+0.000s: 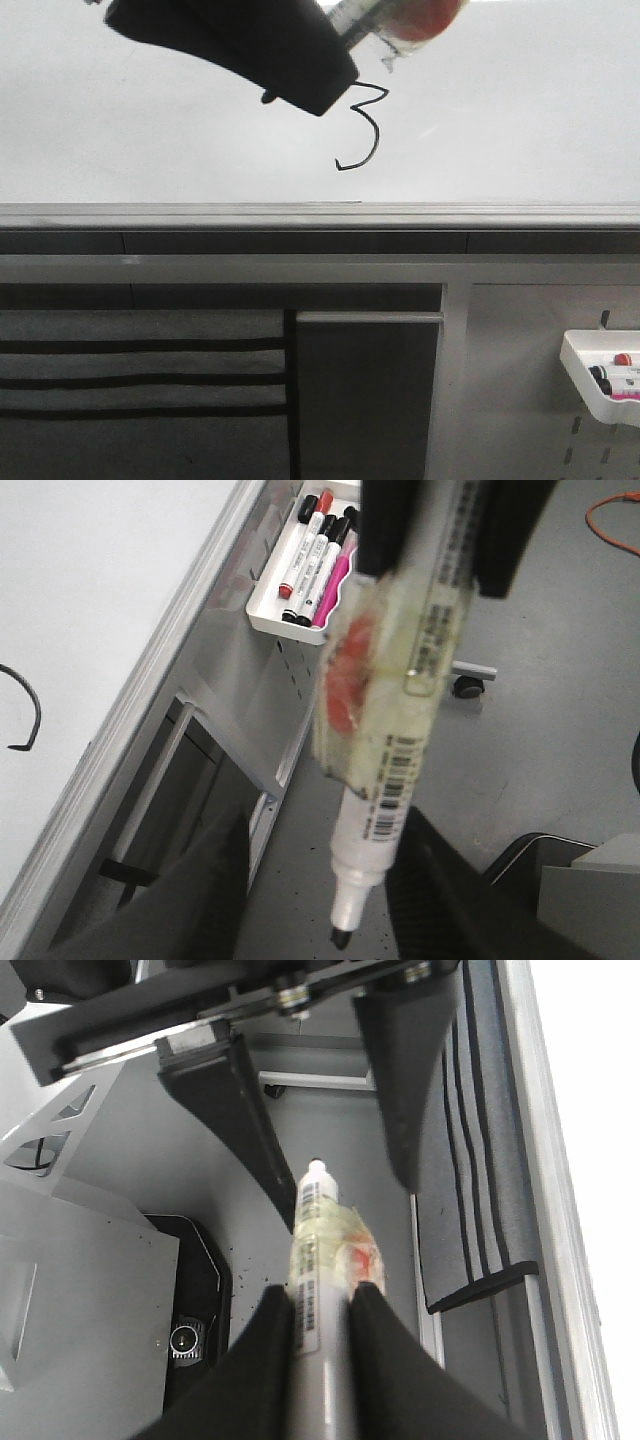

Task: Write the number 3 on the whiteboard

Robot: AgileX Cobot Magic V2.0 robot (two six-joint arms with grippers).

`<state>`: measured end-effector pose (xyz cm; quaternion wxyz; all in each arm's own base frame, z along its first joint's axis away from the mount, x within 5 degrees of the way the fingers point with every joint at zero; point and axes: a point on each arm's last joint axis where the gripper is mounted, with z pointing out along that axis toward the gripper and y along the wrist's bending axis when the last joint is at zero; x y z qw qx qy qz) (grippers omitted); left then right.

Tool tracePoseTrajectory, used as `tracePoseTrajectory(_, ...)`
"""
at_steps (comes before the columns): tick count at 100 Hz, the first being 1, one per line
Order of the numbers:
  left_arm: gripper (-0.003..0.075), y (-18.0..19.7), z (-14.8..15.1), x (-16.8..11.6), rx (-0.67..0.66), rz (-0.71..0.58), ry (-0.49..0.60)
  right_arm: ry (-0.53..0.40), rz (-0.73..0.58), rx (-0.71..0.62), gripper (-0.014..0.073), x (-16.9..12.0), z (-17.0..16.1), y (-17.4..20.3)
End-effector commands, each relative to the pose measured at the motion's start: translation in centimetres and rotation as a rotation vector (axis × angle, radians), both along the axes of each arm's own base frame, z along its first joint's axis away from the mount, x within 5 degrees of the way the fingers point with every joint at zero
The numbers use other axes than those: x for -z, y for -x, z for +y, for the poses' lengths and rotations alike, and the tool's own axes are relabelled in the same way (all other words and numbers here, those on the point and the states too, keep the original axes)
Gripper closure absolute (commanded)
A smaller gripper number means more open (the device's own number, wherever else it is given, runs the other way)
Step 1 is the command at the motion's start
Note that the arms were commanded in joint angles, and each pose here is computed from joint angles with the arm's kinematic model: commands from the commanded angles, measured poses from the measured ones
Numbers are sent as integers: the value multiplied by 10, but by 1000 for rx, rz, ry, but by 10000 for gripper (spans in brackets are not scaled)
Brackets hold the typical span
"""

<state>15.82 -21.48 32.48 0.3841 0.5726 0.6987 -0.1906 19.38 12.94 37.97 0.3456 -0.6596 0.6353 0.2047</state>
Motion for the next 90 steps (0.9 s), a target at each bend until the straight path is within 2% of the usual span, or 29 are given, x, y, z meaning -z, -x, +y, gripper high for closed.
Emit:
tracePoseTrajectory(1,533,1,-2,-20,-19,-40,98,-65,-62,0,634,-17,1,5)
tracePoseTrajectory(18,647,1,-2,-20,-19,-39,99,-79,-53,0,634,-18,2,5)
tracePoseTrajectory(37,739,1,-2,-20,-19,-39,99,-101,-40,-7,634,-19,4,6)
tracePoseTrajectory(64,738,1,-2,-20,-19,-39,99,-99,-19,-28,617,-19,4,9)
tracePoseTrajectory(71,738,1,-2,-20,-19,-39,99,-101,-23,-23,562,-19,4,8)
tracePoseTrajectory(83,738,1,-2,-20,-19,-39,99,-104,-25,-15,377,-19,4,7)
tracePoseTrajectory(90,738,0,-1,-20,-19,-48,91,-102,-27,-9,296,-19,4,7)
